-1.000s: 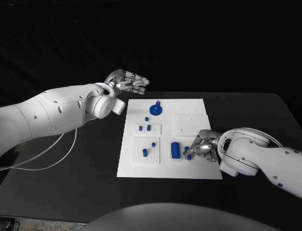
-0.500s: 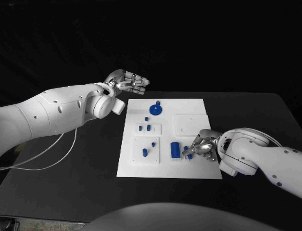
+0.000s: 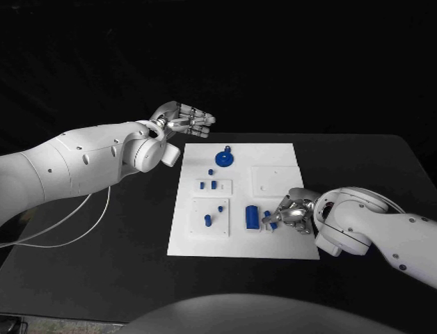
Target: Assemble the parts on the task board
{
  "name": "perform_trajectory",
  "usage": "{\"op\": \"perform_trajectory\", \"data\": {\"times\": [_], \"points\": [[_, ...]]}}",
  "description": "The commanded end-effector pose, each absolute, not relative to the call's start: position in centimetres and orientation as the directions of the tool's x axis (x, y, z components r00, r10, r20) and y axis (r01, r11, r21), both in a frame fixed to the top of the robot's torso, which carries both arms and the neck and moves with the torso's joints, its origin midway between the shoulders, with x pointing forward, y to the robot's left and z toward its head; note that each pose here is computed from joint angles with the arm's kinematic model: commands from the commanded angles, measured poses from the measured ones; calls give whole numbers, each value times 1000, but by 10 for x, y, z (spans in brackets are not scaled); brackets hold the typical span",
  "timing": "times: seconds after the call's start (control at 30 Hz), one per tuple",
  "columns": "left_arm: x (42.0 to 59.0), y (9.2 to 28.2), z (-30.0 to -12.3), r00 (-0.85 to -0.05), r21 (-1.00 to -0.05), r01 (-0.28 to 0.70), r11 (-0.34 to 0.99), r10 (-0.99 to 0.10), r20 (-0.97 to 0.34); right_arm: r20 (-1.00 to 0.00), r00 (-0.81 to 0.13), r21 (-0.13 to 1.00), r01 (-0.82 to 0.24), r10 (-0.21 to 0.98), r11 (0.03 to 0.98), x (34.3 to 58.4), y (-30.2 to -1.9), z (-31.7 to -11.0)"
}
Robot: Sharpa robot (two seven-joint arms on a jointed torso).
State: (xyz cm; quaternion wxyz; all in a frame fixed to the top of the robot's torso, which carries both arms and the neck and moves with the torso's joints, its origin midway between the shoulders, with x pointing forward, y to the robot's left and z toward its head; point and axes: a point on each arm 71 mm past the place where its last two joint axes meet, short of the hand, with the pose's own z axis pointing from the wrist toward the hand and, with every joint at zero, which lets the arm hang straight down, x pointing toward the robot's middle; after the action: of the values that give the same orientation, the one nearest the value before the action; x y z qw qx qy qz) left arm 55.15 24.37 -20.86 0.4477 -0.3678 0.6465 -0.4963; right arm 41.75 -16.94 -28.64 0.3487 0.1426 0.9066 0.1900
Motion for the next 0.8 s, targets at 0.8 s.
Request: {"op": "perform_trajectory", "data": {"times": [0.8], "points": [[551, 241, -208, -346, -972, -29, 233, -914, -209, -572, -718, 457, 122, 396, 881, 414, -169, -283]]}}
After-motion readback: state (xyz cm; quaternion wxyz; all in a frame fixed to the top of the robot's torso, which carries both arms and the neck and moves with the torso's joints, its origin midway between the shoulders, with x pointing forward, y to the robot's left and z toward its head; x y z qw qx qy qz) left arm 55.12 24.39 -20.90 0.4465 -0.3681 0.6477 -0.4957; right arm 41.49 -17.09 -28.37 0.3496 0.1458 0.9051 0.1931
